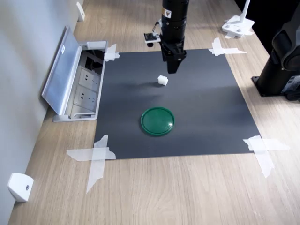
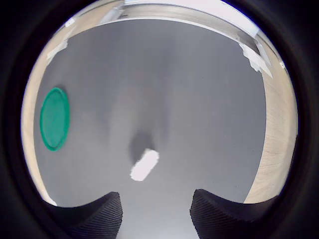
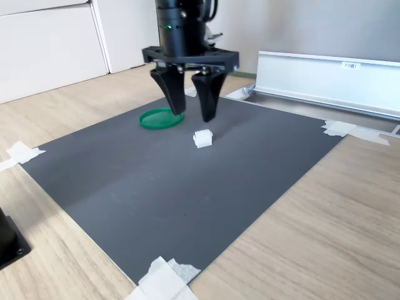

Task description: Grasp a white terminal and put it on the green lid.

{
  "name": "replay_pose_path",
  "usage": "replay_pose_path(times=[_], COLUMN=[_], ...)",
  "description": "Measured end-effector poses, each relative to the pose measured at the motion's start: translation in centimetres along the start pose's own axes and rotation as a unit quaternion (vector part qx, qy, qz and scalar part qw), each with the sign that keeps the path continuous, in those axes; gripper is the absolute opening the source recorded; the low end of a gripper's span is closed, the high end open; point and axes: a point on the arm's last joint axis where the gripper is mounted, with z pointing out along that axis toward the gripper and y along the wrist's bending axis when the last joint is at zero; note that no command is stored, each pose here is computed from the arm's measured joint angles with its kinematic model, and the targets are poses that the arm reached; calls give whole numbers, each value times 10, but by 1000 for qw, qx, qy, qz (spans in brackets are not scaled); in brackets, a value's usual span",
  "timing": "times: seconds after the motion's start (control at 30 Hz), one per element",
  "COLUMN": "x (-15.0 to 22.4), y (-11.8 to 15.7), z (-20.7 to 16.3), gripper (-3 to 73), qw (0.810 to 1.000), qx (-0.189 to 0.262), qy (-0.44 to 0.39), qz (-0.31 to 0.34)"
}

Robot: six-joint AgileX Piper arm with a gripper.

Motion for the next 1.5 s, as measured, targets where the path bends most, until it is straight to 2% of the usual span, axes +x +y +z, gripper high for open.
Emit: replay_pose_path(times=[0.37, 0.8, 1.0, 1.27, 1.4, 1.5], x=[-7, -14, -15, -15, -16, -20], y=[6, 7, 8, 8, 11, 24], z=[24, 48, 51, 51, 50, 40], gripper=[587, 560, 477, 255, 241, 241], qw=[997, 997, 997, 998, 997, 995], qx=[-19, -32, -34, -35, -35, -39], qy=[17, 12, 11, 11, 11, 8], qz=[-79, -66, -61, -60, -66, -86])
